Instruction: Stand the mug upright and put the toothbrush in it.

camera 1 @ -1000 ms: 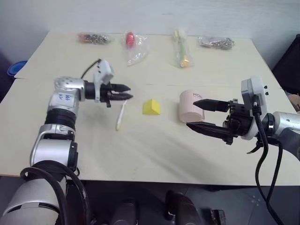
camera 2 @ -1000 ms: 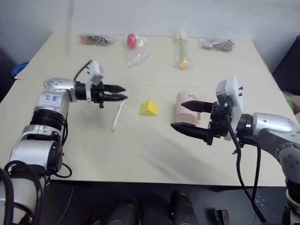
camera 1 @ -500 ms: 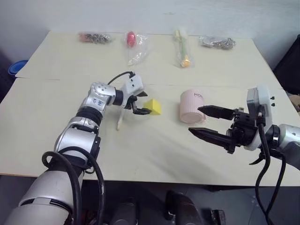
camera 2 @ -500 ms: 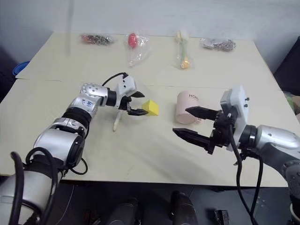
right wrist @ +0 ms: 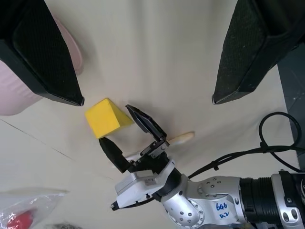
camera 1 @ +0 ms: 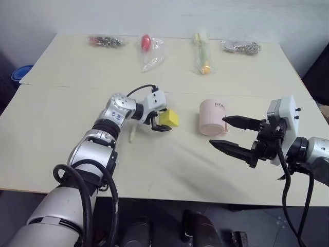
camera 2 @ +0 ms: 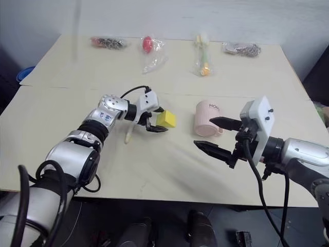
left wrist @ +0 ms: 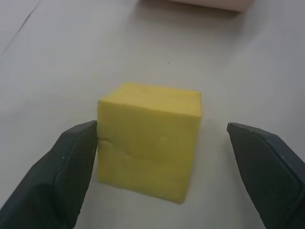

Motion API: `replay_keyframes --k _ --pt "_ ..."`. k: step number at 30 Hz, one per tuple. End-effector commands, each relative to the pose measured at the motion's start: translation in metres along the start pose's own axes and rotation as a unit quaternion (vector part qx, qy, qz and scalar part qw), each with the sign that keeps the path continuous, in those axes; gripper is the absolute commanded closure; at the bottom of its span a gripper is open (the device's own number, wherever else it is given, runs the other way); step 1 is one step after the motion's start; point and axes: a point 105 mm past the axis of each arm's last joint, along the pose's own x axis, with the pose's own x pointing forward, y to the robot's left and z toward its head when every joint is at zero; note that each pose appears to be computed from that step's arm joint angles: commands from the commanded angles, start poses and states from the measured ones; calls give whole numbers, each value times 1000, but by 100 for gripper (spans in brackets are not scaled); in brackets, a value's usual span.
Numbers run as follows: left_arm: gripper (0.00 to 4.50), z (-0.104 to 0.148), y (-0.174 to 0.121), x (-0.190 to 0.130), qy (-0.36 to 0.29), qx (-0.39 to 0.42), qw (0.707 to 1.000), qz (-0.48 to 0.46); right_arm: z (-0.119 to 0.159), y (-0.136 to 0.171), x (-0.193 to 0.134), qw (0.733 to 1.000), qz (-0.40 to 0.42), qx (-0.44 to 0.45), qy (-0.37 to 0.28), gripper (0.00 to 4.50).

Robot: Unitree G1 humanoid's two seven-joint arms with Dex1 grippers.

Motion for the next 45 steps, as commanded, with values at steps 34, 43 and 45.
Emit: replay_keyframes --k 34,43,45 --pt "36 -142 -34 -294 116 -324 722 601 7 -5 41 990 134 -39 -17 0" --pt "10 -70 -19 -330 -30 -288 739 608 2 -28 34 997 69 -29 -16 0" --pt "10 -7 -13 -318 -156 -244 795 534 4 -47 29 1000 11 -20 -17 0"
